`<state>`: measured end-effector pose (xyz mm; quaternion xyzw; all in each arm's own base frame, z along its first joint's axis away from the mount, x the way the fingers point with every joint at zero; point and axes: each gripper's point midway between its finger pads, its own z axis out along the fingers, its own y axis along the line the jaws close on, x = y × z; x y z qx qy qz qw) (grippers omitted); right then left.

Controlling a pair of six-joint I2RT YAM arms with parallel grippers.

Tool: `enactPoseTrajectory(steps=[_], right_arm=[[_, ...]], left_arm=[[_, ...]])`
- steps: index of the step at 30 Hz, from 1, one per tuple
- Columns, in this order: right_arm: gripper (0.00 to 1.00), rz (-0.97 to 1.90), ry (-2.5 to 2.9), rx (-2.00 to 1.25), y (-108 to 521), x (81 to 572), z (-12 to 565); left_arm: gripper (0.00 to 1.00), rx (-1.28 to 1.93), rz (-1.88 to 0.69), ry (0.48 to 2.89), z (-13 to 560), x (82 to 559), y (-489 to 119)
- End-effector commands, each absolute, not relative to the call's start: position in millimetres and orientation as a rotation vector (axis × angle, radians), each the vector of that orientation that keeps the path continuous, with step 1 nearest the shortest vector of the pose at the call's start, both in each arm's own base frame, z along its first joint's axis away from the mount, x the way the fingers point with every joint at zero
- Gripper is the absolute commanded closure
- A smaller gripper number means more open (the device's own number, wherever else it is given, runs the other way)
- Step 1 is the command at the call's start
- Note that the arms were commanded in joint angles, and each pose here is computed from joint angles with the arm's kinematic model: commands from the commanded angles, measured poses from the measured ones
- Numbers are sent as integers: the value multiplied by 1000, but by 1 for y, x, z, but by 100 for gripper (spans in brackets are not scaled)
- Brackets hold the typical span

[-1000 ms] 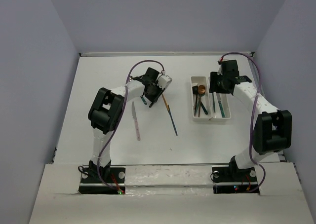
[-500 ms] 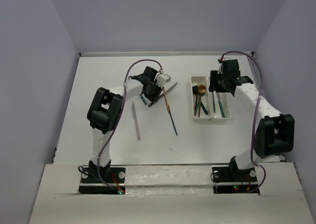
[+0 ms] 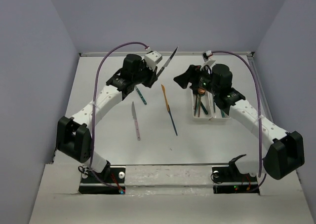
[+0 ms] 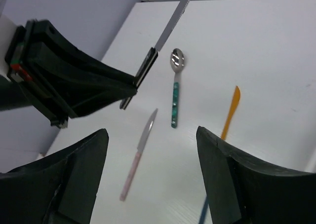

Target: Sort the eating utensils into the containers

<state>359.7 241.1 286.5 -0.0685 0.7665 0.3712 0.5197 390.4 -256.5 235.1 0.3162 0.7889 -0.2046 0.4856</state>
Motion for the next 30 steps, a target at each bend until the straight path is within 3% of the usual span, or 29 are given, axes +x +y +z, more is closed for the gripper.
enactPoseTrajectory(steps=[1, 6, 11, 20, 26, 28, 29, 30], right_arm=[[21, 1179, 1563, -105, 281, 366, 344], [25, 1247, 1487, -46, 301, 381, 355], [31, 1242, 1563, 51, 315, 402, 328], [30, 1266, 1629, 43, 348, 407, 306], [39, 1301, 1654, 37, 363, 419, 292], [50, 1315, 1673, 53, 368, 424, 284], [67, 1332, 1676, 54, 371, 425, 284], [76, 1337, 1692, 56, 374, 427, 276]], left_arm=[[100, 716, -485, 1897, 238, 386, -249], [100, 696, -470, 1836, 260, 380, -243], [100, 686, -462, 1811, 268, 377, -240], [100, 695, -471, 1811, 266, 376, -241], [100, 701, -475, 1816, 261, 374, -241], [100, 699, -477, 1812, 263, 374, -241], [100, 696, -478, 1806, 265, 373, -241], [100, 697, -477, 1804, 266, 373, -240]])
